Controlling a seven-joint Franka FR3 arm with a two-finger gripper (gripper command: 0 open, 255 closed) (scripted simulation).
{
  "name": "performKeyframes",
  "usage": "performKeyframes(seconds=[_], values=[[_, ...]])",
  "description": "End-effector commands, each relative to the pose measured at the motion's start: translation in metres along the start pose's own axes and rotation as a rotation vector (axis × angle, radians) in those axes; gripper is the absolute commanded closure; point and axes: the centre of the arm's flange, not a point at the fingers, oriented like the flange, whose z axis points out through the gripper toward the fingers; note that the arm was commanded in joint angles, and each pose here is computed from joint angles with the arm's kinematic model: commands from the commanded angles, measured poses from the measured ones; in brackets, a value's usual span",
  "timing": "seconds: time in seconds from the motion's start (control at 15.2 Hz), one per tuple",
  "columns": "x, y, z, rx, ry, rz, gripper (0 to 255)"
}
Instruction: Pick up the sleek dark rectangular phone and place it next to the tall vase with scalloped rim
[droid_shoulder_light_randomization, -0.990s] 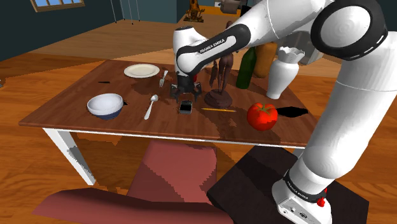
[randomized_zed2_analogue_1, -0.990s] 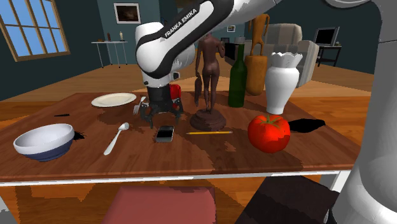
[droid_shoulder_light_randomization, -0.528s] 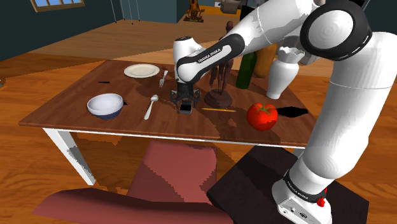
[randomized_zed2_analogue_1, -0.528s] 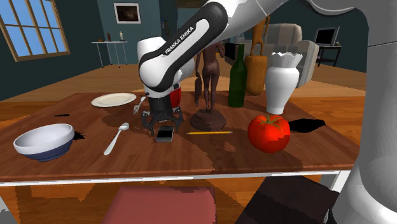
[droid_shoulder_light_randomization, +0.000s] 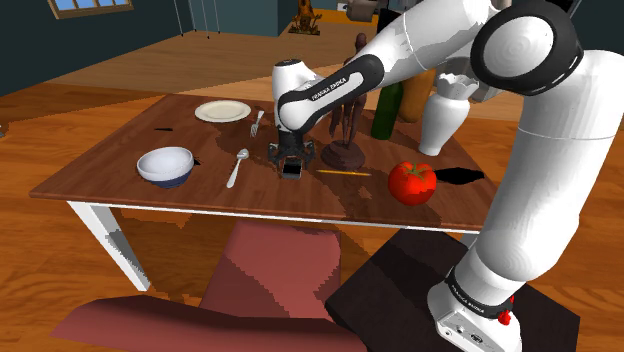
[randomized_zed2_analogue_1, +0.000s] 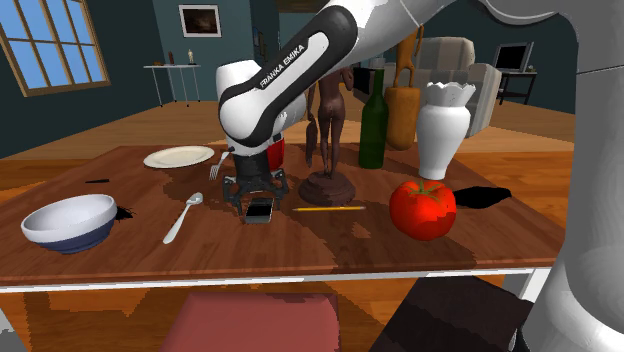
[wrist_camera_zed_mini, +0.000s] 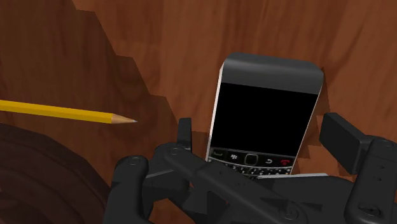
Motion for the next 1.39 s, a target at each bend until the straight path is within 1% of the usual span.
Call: performKeyframes(seconds=[0.0,0.59,1.32], values=[[0.000,0.000,0.000,0.000,0.000,0.000,255],[0.000,0.000,0.000,0.000,0.000,0.000,255],[0.002,0.003,-0.058,0.000,0.000,0.000,255]])
